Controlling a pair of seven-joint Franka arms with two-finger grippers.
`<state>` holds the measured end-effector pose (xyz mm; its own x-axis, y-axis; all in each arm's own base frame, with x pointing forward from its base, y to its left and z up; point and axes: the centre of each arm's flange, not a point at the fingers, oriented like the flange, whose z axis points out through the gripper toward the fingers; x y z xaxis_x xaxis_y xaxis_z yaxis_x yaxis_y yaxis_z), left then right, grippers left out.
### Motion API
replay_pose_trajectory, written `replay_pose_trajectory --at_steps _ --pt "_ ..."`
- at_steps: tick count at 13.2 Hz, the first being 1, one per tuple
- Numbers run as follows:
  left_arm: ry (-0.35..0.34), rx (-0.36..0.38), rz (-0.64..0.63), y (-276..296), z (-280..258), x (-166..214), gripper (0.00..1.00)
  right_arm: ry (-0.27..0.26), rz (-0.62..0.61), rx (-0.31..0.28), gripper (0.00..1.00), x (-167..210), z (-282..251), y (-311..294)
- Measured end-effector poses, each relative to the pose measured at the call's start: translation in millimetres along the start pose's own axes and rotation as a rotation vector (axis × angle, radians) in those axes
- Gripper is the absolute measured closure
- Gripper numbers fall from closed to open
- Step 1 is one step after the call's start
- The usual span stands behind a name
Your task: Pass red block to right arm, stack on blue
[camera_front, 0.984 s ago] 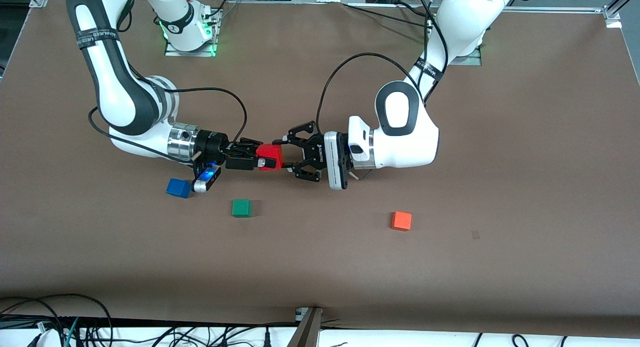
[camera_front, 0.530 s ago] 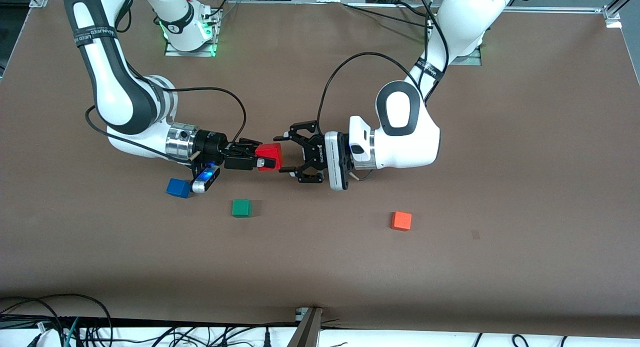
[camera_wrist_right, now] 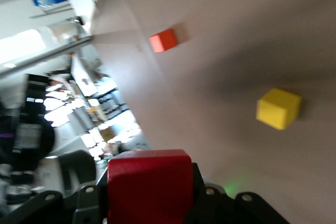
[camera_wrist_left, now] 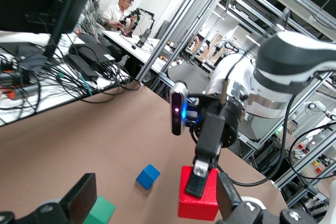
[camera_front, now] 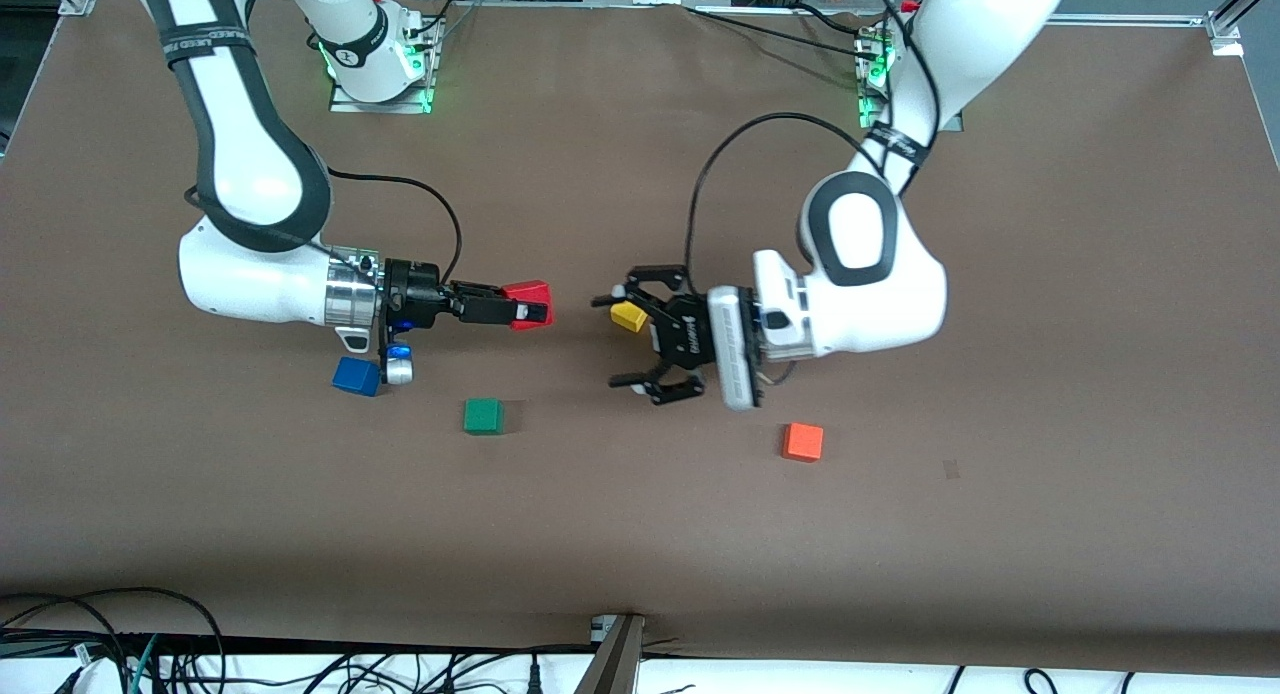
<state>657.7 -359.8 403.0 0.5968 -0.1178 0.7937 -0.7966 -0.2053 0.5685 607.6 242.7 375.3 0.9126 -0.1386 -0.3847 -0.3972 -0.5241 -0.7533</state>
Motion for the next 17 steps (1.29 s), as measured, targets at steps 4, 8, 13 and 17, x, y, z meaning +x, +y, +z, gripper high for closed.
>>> replay_pose_trajectory --at_steps 4,8,13,17 --pt "-0.031 -0.108 -0.039 -28 -76 -10 0.0 0.052 -0.122 -0.293 0.44 6 -21 12" --pt "-0.15 -0.054 0.015 -48 -172 -11 0.0 0.084 -0.227 -0.623 0.44 18 -40 43" --pt "-0.526 0.209 0.201 -1 -307 25 0.0 0.195 -0.41 -1.034 0.44 48 -69 87" --pt "-0.804 0.376 0.161 31 -366 27 0.0 0.331 -0.534 -1.044 0.44 64 -73 152"
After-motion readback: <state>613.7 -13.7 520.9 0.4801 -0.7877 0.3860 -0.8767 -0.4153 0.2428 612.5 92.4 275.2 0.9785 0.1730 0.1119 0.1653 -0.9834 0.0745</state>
